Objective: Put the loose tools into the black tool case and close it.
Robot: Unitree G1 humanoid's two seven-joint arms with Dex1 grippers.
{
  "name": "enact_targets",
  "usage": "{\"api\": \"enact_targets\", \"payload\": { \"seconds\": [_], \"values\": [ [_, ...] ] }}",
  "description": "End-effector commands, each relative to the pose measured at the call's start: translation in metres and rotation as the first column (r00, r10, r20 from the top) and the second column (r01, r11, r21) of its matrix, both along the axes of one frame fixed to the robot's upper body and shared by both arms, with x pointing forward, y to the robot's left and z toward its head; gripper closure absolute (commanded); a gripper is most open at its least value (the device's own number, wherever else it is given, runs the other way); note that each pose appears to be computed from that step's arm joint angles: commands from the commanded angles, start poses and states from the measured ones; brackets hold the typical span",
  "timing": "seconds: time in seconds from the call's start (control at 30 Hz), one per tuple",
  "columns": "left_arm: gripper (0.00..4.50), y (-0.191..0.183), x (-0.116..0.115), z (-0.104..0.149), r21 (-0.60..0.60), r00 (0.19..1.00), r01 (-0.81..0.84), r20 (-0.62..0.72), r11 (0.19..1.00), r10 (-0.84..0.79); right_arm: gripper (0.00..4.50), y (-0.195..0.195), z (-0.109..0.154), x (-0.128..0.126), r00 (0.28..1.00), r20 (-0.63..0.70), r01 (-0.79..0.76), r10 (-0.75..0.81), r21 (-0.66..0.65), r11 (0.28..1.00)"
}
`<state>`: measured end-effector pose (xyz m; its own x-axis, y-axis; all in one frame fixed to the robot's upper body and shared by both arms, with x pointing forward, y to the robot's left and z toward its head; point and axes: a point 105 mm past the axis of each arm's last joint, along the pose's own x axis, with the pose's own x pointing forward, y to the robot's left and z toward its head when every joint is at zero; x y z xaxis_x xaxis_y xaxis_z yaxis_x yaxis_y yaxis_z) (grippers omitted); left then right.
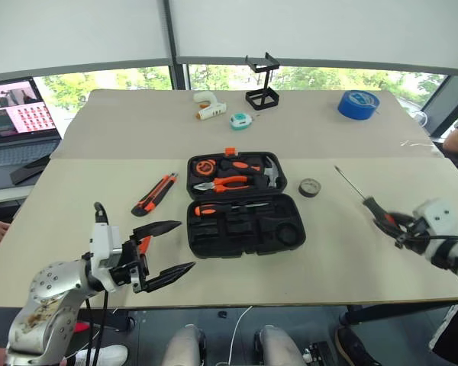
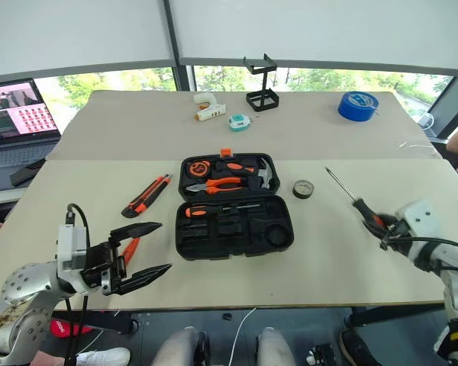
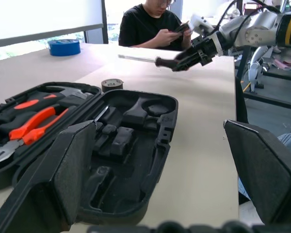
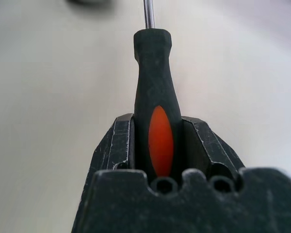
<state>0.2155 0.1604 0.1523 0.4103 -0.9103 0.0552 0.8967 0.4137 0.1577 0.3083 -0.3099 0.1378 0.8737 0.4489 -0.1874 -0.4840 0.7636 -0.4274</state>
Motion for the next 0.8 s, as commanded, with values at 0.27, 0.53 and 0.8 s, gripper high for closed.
{"api": "enact_targets", "payload": {
  "seconds": [0.27,0.53,0.8],
  "values": [
    [0.00,0.051,-0.013,-0.020,0.005,0.963,-0.266,-0.042,0.964,0.266,3.47,0.141,0.023,0.033,0.762,-0.253,-0.645,0.596,-0.222,0.731],
    [0.00,0.038,-0.022,-0.026,-0.019,0.960,-0.275,-0.060,0.961,0.274,3.47,0.174,0.007,0.050,0.712,-0.336,-0.701,0.616,-0.298,0.647],
    [0.00,0.022,-0.022,-0.025,-0.035,0.965,-0.258,-0.057,0.966,0.256,3.47,0.180,0.002,0.053,0.692,-0.371,-0.722,0.620,-0.365,0.588]
  ]
}}
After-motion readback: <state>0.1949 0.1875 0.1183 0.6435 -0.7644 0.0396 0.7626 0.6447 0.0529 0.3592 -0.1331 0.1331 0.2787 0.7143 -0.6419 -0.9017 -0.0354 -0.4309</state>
